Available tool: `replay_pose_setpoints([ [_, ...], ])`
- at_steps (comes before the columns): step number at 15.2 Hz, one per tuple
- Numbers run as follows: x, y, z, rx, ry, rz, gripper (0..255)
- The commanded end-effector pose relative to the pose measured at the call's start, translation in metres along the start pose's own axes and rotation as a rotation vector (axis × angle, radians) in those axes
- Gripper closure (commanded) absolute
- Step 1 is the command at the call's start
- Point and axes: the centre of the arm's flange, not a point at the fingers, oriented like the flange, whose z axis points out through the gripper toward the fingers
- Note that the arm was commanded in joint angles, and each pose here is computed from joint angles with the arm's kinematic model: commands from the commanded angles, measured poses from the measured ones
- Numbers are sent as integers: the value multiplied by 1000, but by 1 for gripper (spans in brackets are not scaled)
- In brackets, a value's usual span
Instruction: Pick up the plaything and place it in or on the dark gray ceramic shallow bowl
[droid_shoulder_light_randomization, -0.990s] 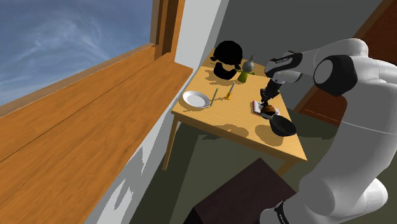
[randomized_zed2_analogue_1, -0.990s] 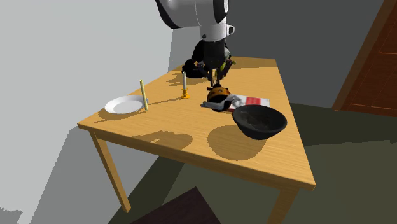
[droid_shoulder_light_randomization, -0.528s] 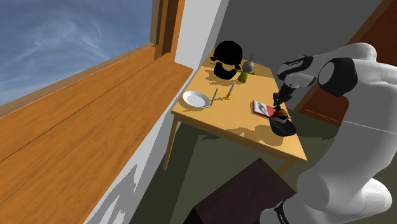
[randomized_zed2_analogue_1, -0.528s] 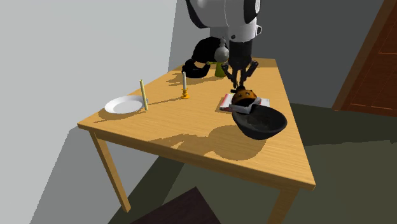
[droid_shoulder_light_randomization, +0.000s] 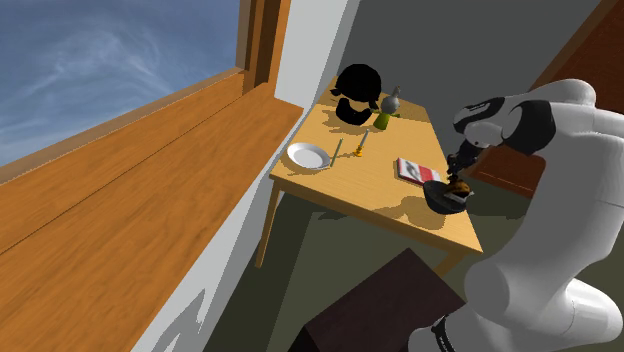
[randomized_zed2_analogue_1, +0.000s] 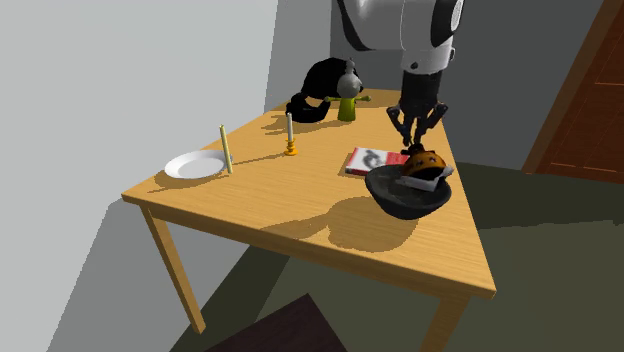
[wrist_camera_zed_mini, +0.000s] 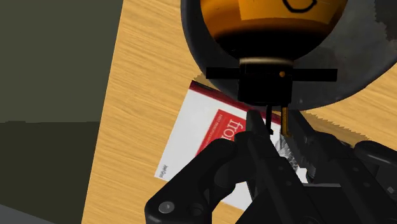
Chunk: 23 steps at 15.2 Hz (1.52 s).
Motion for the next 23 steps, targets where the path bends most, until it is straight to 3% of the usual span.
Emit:
replay_pose_setpoints([
  [1, -2, 1, 9, 0, 1, -1, 255],
  [10, -6, -3, 56, 0, 1, -1, 255],
  [18, -6, -3, 57, 0, 1, -1, 255],
  [19, -6, -4, 56, 0, 1, -1, 0],
  [23, -6, -5, 56, 0, 1, -1, 0],
])
